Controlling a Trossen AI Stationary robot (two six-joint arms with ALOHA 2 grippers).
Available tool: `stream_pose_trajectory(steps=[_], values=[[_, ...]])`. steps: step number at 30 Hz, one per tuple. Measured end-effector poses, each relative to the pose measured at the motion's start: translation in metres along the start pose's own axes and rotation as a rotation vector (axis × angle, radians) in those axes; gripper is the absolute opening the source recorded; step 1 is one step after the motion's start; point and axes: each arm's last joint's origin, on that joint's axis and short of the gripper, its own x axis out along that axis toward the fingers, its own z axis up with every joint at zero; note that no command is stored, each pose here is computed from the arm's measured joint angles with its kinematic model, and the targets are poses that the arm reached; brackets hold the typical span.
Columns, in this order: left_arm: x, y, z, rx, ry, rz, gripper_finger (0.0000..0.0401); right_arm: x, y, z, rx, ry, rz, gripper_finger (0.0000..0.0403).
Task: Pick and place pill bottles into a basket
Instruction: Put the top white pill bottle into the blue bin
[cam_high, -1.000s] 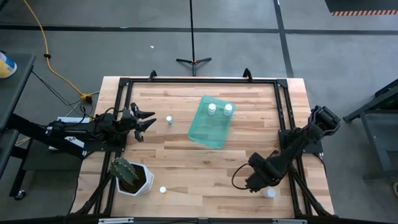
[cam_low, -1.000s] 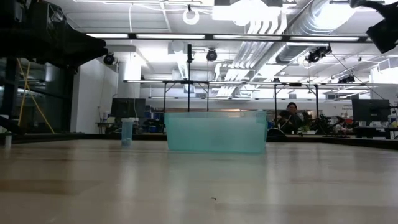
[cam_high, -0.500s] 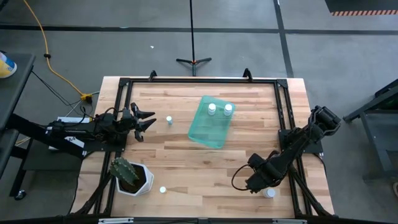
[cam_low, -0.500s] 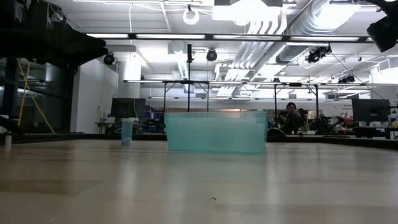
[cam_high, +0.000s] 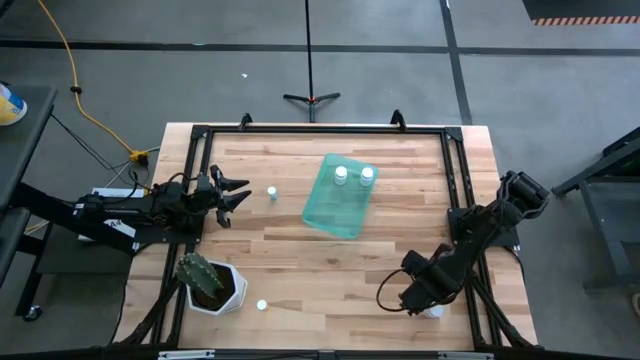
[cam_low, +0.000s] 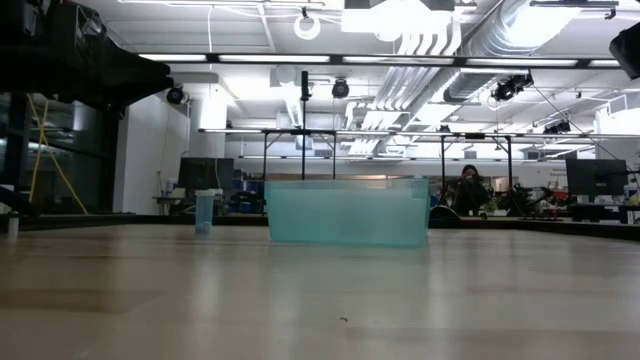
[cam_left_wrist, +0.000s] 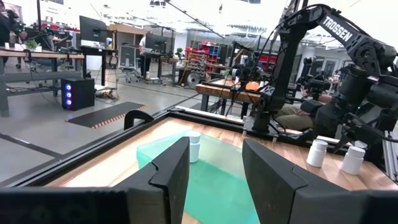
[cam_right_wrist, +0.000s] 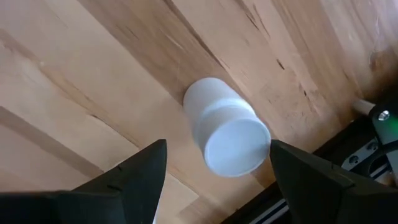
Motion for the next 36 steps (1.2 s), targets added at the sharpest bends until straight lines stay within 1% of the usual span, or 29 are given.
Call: stream_pose_trajectory(steps=[4,16,20,31,34,36], values=[[0.0,0.0,0.0,0.0,0.0,0.0,0.0184,0.0,-0.0001,0.0008,-0.002,-0.039,-0.005,0.0275],[0.0,0.0,0.0002,0.0,-0.001,0.0,0.0184,0.0,-0.0007,0.0002,-0.028,-0.017,-0.009,0.0272],[0.0,0.0,0.0002,-0.001,-0.002,0.0,0.0184,-0.0001,-0.0021,-0.0002,-0.028,-0.011,-0.024,0.0248],[0.0,0.0,0.0002,-0.001,-0.002,0.0,0.0184,-0.0003,0.0001,0.0004,-0.027,-0.02,-0.001,0.0165],[0.0,0.0,0.0001,-0.001,-0.002,-0.001,0.0184,-0.0004,0.0001,0.0006,-0.027,-0.021,-0.002,0.015],[0.0,0.0,0.0002,-0.001,-0.002,0.0,0.0184,-0.0005,0.0,0.001,-0.035,-0.036,-0.003,0.0147]])
